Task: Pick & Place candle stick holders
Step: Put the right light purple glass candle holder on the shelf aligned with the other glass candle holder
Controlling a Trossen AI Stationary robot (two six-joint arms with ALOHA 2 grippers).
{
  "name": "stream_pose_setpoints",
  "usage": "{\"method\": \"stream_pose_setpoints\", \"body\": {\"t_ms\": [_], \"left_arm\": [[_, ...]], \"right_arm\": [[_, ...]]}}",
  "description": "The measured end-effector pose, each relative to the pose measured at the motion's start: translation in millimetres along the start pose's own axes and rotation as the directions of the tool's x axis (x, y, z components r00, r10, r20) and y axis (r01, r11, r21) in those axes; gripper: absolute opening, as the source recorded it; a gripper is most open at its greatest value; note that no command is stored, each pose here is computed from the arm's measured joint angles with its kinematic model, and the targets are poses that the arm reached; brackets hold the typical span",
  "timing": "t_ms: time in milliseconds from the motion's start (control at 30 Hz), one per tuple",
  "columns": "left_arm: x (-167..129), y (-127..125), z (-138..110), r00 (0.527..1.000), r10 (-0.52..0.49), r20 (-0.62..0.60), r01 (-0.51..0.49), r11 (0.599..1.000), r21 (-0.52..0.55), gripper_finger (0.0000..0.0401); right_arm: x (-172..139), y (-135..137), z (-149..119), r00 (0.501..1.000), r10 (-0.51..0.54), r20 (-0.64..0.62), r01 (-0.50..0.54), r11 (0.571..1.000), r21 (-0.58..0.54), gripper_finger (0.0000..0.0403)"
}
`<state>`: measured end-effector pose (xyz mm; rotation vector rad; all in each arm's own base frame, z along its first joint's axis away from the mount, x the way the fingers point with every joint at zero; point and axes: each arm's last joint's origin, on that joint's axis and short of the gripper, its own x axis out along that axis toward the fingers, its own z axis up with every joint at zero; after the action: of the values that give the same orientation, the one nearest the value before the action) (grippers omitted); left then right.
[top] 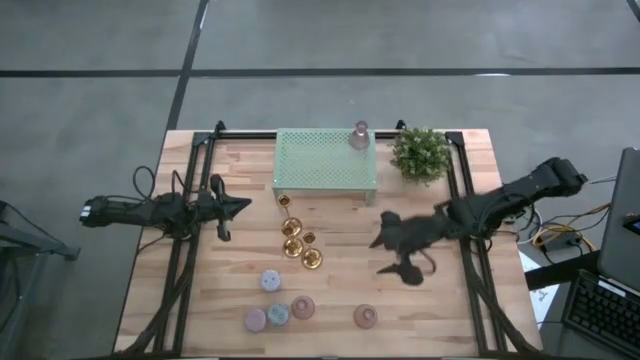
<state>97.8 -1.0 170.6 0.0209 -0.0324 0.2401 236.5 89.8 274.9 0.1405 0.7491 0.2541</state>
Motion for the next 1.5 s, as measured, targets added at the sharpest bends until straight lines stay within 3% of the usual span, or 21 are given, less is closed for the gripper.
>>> {"method": "stream_pose_setpoints", "body": {"t_ms": [200, 433, 800, 1267, 1500], "left_arm": [[0.0, 0.0, 0.0, 1.000, 0.001, 0.000, -0.001, 1.000, 0.000, 0.0010], [0.0, 0.0, 0.0, 1.000, 0.001, 0.000, -0.001, 1.000, 0.000, 0.0010], [0.0, 0.0, 0.0, 1.000, 0.000, 0.000, 0.000, 1.000, 0.000, 0.0010], [0.0, 0.0, -0.1, 1.000, 0.001, 0.000, -0.001, 1.000, 0.000, 0.0010], [0.0, 0.0, -0.1, 1.000, 0.000, 0.000, 0.000, 1.000, 0.000, 0.0010]], "right_arm": [[34.3, 33.6, -16.0, 0.999, -0.002, -0.054, 0.003, 1.000, 0.006, 0.0327], [62.9, 53.0, -32.3, 0.992, 0.020, -0.123, -0.010, 0.997, 0.082, 0.0327], [76.9, 80.7, -43.4, 0.993, 0.069, -0.100, -0.056, 0.991, 0.125, 0.0327], [108.2, 92.1, -64.3, 0.993, 0.011, -0.118, 0.003, 0.993, 0.119, 0.0327], [112.7, 95.4, -62.1, 0.997, 0.031, -0.072, -0.022, 0.992, 0.124, 0.0326]]}}
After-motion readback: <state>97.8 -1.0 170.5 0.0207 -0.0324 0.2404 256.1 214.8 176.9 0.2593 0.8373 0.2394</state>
